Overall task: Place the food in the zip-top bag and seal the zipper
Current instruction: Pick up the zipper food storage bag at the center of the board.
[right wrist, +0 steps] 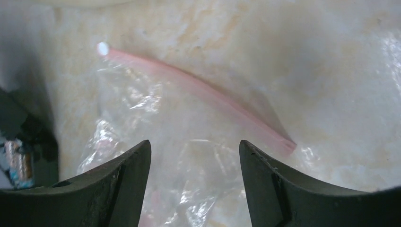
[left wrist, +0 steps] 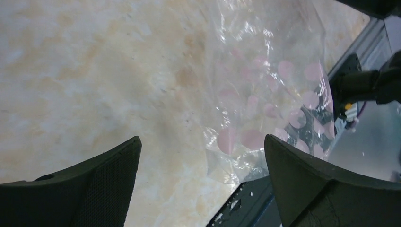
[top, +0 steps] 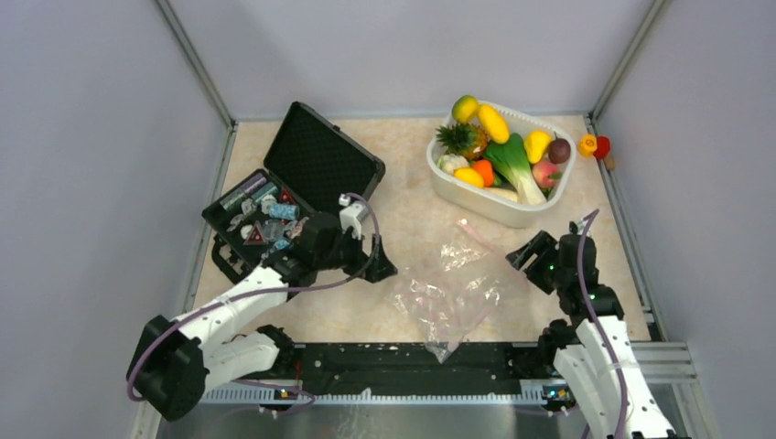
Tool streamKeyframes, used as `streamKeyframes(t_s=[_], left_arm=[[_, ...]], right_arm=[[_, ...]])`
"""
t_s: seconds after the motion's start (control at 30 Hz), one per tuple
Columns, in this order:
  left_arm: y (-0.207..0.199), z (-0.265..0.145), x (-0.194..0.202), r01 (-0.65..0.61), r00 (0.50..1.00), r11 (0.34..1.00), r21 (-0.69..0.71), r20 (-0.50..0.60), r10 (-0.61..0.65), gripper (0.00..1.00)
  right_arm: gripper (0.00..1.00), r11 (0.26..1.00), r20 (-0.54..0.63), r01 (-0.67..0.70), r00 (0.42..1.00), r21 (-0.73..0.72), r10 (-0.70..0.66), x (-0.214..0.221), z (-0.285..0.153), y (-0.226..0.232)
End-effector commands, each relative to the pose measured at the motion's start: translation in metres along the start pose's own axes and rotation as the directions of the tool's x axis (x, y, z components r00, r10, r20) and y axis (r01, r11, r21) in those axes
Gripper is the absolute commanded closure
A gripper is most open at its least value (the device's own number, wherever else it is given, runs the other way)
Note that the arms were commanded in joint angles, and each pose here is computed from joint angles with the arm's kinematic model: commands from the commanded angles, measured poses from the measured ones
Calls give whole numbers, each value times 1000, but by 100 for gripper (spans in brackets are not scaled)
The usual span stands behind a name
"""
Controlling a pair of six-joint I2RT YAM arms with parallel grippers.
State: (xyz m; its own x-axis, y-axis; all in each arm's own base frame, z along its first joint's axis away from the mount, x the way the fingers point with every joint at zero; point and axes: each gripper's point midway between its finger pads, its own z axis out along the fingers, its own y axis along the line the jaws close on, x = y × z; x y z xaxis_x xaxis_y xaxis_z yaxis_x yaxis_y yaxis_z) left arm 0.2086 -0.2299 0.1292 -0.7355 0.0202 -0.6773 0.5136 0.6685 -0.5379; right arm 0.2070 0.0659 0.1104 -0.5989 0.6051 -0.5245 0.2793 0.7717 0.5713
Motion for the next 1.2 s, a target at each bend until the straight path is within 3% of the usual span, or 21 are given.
streamKeyframes(t_s=[0.0,0.27,0.4,0.5,0.7,0.8,0.9,1.17], left_arm=[[-27,20,15,-71,995,996,62,-65,75,1],[-10,39,38,-27,993,1000,-5,-114,26,2],[-1,42,46,-40,989,999,-34,-145,34,17],[2,45,52,-36,985,999,-38,-168,29,35],[5,51,56,-18,984,999,-44,-179,10,61],[14,53,56,-14,985,996,-89,-174,-2,68],[23,55,55,-21,985,990,-139,-174,-4,71],[35,52,53,-97,979,978,-184,-194,61,76]], right_arm=[[33,980,196,-173,969,101,151,-21,25,-30],[30,988,213,-155,966,27,146,-16,53,-31],[31,989,162,-142,978,41,134,-5,64,-36],[37,993,79,-101,991,-60,106,6,68,-17],[50,977,-15,-35,999,-211,32,24,62,7],[55,956,-24,-26,1000,-291,20,29,54,19],[71,927,-16,-18,1000,-373,12,31,43,31],[69,918,43,3,999,-397,15,25,27,35]])
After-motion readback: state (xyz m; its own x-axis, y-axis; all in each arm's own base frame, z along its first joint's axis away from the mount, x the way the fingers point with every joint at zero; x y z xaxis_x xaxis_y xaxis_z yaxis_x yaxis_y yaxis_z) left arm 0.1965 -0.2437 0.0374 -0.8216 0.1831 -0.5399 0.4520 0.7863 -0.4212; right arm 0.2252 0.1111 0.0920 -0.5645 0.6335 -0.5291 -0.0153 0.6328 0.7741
